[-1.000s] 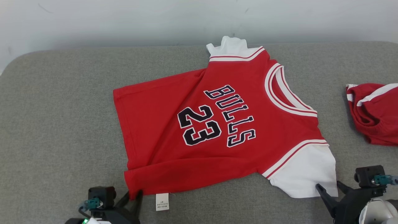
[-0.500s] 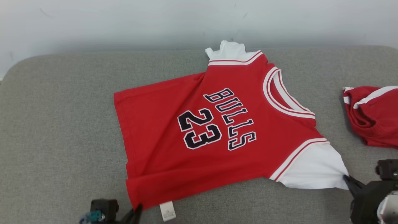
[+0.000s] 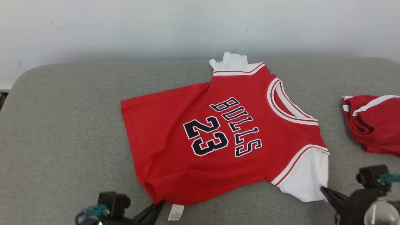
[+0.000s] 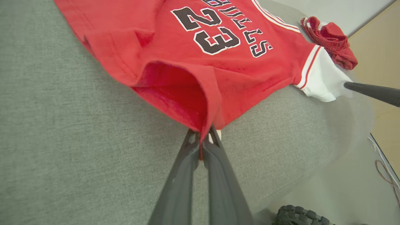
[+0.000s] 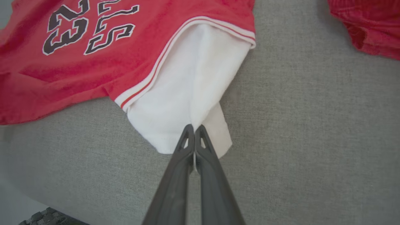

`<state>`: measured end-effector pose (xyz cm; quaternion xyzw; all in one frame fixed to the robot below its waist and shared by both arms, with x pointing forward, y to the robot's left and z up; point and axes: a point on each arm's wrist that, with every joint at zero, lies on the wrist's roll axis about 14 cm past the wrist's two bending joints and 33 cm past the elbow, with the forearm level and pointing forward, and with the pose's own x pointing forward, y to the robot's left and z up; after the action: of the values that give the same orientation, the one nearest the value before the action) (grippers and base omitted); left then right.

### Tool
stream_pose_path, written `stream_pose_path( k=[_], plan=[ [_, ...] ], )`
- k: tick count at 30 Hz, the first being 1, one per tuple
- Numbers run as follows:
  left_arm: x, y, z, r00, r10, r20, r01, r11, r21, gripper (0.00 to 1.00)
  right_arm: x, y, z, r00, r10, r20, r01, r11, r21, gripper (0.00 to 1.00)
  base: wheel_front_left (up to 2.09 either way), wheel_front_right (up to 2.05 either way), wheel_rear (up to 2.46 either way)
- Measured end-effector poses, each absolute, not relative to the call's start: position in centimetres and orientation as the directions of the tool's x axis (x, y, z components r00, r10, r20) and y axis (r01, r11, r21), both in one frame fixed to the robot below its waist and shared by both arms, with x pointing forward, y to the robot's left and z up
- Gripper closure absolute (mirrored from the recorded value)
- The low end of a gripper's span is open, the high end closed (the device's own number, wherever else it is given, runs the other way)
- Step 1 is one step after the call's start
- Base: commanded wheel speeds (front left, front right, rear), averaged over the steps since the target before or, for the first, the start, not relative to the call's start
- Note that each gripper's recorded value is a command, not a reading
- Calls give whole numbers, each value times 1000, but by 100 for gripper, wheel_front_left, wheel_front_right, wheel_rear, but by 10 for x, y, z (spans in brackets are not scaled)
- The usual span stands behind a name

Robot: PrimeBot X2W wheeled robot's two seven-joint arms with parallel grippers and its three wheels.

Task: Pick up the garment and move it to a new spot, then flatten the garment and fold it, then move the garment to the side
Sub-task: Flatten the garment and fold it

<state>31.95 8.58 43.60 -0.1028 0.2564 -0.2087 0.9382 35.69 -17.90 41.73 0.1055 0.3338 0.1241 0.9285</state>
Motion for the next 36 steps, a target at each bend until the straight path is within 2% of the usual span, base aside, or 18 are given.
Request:
stream_pose_path(
  k=[1,6,8,9,11,12,14,16,19,20,21,22,23,24,26,29,32,36],
  plan=[
    [326,82,442,767,-479,-426,361,872,-330,100,361,-164,422,720,357,-596,-220,931,292,100,0,0,0],
    [382,92,477,775,-508,-376,388,852,-351,100,405,-136,457,682,476,-555,-334,878,342,100,0,0,0],
    [413,99,493,783,-500,-370,390,858,-335,100,430,-131,473,672,500,-546,-351,865,360,100,0,0,0],
    [447,109,512,792,-483,-374,387,870,-305,100,458,-123,490,659,525,-539,-348,848,400,100,0,0,0],
    [484,114,537,798,-468,-380,394,882,-258,100,495,-120,518,682,515,-519,-325,850,416,100,0,0,0],
    [504,119,558,821,-449,-353,394,893,-219,100,518,-125,540,726,488,-484,-312,861,401,100,0,0,0],
    [542,132,618,896,-387,-220,369,922,-117,100,563,-150,607,875,375,-307,-254,894,369,100,0,0,0],
    [566,135,689,939,-345,11,344,935,-89,100,591,-182,687,974,225,-10,-206,906,369,100,0,0,0],
    [578,121,782,893,-319,319,362,928,-86,100,600,-183,785,925,168,342,-300,873,384,100,0,0,0],
    [578,121,782,893,-319,319,362,928,-86,100,600,-183,785,925,168,342,-300,873,384,100,0,0,0],
    [573,103,827,816,-361,451,416,909,-24,100,593,-162,834,834,231,502,-416,861,294,100,0,0,0],
    [573,103,827,816,-361,451,416,909,-24,100,593,-162,834,834,231,502,-416,861,294,100,0,0,0],
    [570,100,832,775,-363,517,436,899,-24,100,585,-146,842,764,291,576,-492,840,227,100,0,0,0],
    [570,100,832,775,-363,517,436,899,-24,100,585,-146,842,764,291,576,-492,840,227,100,0,0,0],
    [587,104,783,819,-351,454,431,899,-81,100,597,-135,798,775,349,527,-523,823,224,100,0,0,0],
    [605,111,643,924,-341,172,371,909,-191,100,619,-137,656,895,376,238,-440,828,346,100,0,0,0],
    [582,124,524,939,-325,-113,291,925,-245,100,596,-139,539,923,382,-36,-335,849,409,100,0,0,0],
    [547,131,459,901,-322,-289,260,937,-235,100,563,-151,491,913,370,-169,-283,876,390,100,0,0,0]
  ],
)
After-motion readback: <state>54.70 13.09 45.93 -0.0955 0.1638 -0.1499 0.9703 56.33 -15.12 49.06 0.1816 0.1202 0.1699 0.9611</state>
